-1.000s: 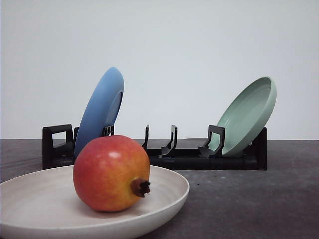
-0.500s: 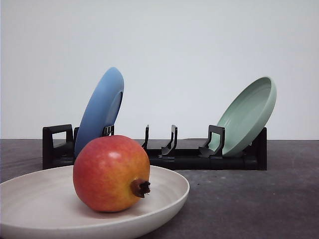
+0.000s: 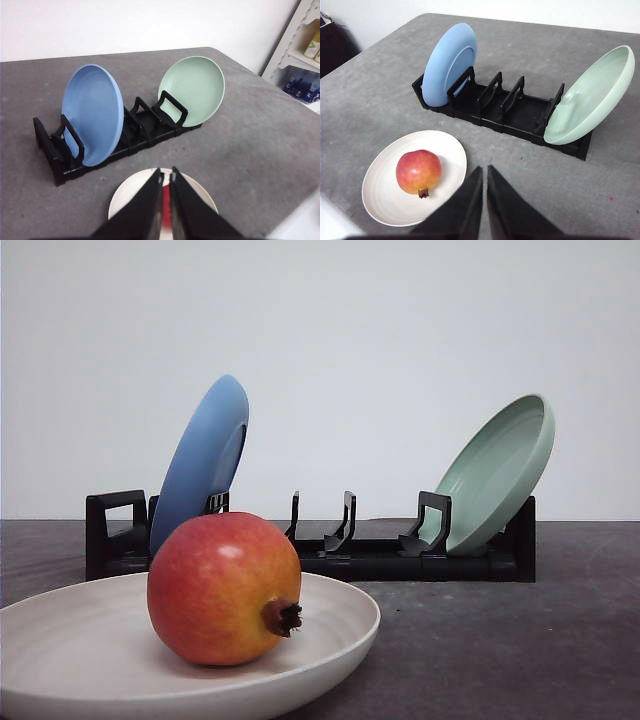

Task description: Place pomegranate in white plate

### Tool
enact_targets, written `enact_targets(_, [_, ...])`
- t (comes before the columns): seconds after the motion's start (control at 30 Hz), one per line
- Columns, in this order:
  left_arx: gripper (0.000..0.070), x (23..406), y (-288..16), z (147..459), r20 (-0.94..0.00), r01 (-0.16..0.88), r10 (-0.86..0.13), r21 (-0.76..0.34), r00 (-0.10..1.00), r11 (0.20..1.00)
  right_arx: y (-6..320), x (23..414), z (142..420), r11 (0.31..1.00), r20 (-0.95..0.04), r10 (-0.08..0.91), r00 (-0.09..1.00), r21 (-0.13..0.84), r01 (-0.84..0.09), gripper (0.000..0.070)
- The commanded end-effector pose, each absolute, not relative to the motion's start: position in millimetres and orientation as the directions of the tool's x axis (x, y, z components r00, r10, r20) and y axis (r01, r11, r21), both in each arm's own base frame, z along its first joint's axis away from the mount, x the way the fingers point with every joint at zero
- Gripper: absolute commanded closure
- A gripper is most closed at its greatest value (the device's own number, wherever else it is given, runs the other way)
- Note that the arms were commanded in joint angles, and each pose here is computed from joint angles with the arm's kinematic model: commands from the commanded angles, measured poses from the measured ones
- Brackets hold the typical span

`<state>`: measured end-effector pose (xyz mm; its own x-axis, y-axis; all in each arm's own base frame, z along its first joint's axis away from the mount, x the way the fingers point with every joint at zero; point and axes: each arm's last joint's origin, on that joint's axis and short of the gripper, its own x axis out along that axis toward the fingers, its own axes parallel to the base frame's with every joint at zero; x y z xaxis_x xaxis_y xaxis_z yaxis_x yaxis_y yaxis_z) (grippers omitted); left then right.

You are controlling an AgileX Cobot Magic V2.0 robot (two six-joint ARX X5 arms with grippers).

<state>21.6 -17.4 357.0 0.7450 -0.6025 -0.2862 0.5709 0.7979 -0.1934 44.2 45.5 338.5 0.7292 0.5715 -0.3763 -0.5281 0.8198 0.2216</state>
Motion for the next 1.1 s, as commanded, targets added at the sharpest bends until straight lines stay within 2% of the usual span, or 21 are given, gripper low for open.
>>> enact_targets(0.0, [0.0700, 21.9, -19.3, 355.8, -0.284, 0.571, -0.601, -0.188, 0.748, 0.799, 45.6, 43.5, 342.2, 0.812, -0.359, 0.583, 0.729, 0.229, -0.537, 0.0690])
enact_targets(0.1, [0.0700, 25.5, -28.2, 343.2, -0.300, 0.510, -0.537, -0.171, 0.788, 0.843, 45.6, 43.5, 342.2, 0.812, -0.359, 0.583, 0.729, 0.229, -0.537, 0.0691])
enact_targets(0.23, [0.0700, 38.2, -42.8, 311.4, -0.317, 0.351, -0.382, -0.152, 0.868, 0.924, 45.6, 43.5, 342.2, 0.812, -0.359, 0.583, 0.729, 0.229, -0.537, 0.0691])
enact_targets(0.33, [0.0700, 49.7, -43.6, 287.4, -0.323, 0.223, -0.226, -0.047, 0.919, 0.974, 45.6, 43.5, 342.2, 0.812, -0.359, 0.583, 0.729, 0.229, -0.537, 0.0691])
enact_targets(0.4, [0.0700, 57.9, -43.0, 271.5, -0.309, 0.178, -0.163, 0.019, 0.937, 0.984, 45.6, 43.5, 342.2, 0.812, -0.359, 0.583, 0.729, 0.229, -0.537, 0.0691])
enact_targets(0.57, [0.0700, 76.4, -37.0, 230.4, -0.214, 0.211, -0.170, 0.189, 0.962, 0.959, 45.6, 43.5, 342.2, 0.812, -0.359, 0.583, 0.729, 0.229, -0.537, 0.0691])
enact_targets(0.73, [0.0700, 84.6, -20.0, 194.4, -0.134, 0.133, -0.109, 0.189, 0.985, 0.973, 45.6, 43.5, 342.2, 0.812, -0.359, 0.583, 0.729, 0.229, -0.537, 0.0690])
enact_targets(0.87, [0.0700, 88.1, -9.0, 175.1, -0.155, 0.055, -0.027, 0.177, 0.988, 0.983, 45.6, 43.5, 342.2, 0.812, -0.359, 0.583, 0.729, 0.229, -0.537, 0.0691])
enact_targets(1.07, [0.0700, 91.7, -1.6, 159.6, -0.199, 0.021, 0.013, 0.165, 0.980, 0.986, 45.6, 43.5, 342.2, 0.812, -0.359, 0.583, 0.729, 0.229, -0.537, 0.0691])
